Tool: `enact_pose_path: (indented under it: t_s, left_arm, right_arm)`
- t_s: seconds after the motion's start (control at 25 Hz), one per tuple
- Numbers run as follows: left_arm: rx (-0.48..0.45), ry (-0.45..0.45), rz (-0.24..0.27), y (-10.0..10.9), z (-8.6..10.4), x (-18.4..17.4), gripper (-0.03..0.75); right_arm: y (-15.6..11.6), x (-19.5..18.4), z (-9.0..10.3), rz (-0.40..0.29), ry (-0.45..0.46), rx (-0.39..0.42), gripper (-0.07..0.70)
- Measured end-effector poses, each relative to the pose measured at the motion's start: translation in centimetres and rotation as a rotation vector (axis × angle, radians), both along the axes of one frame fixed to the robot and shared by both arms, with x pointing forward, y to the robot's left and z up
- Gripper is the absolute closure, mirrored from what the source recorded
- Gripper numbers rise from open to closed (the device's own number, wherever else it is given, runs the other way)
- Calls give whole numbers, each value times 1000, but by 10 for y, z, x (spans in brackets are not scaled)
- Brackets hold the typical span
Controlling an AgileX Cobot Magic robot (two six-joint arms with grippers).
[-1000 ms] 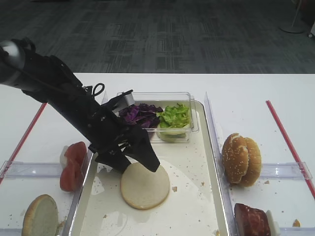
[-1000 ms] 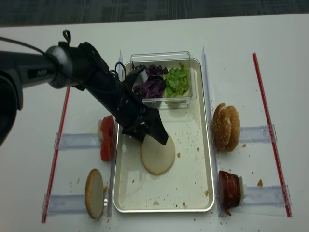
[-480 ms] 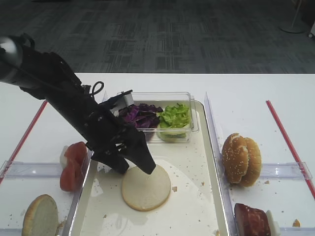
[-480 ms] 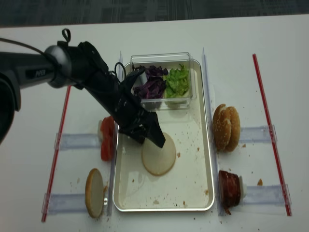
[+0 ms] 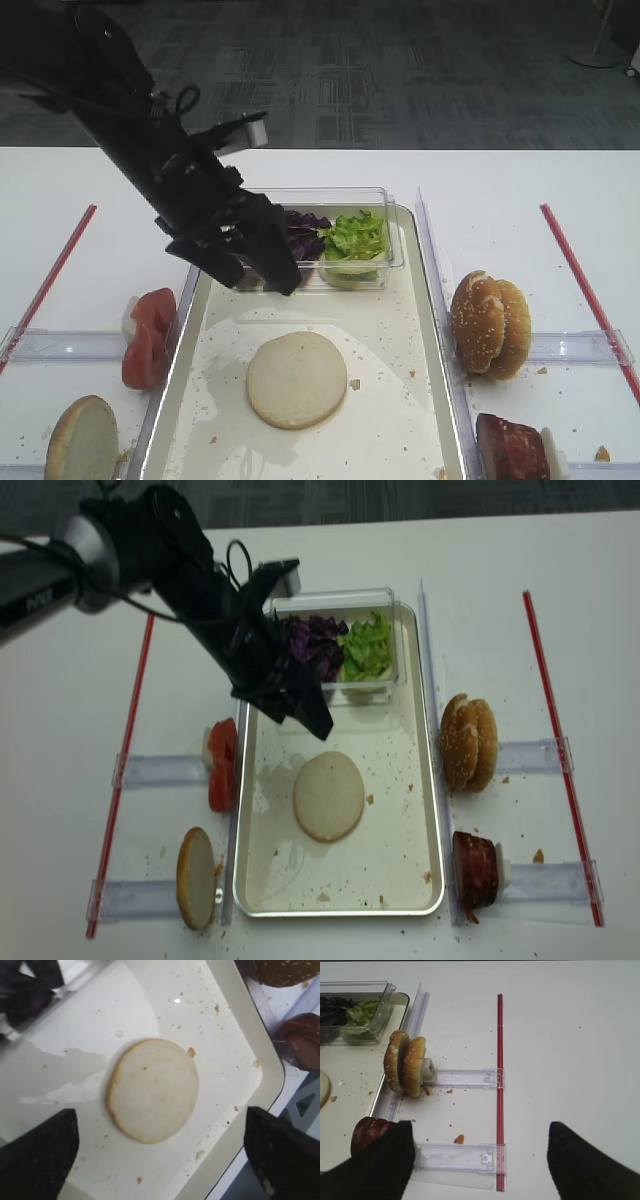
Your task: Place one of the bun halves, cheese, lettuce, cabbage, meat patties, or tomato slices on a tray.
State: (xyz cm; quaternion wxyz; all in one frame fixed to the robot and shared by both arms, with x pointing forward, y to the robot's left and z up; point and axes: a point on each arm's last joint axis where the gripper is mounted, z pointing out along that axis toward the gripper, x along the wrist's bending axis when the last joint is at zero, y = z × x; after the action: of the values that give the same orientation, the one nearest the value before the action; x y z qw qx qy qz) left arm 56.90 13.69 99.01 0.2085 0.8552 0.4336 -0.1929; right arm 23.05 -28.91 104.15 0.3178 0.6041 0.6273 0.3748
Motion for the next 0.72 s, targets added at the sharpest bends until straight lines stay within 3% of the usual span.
enact_pose_path:
  t_s: [0.16,0.32,0.52,0.72]
  left_arm:
    - [107,-86,46,8,30,10,100]
    - [243,-179,105,18,49,23,100]
    - [455,-243,173,37,51,31,100]
    - [519,-258,212,52,51,36,100]
  right_arm:
    - [0,0,0,0,0,0,61]
    - [0,0,0,0,0,0,61]
    - [0,0,0,0,0,0,61]
    - [0,0,0,0,0,0,61]
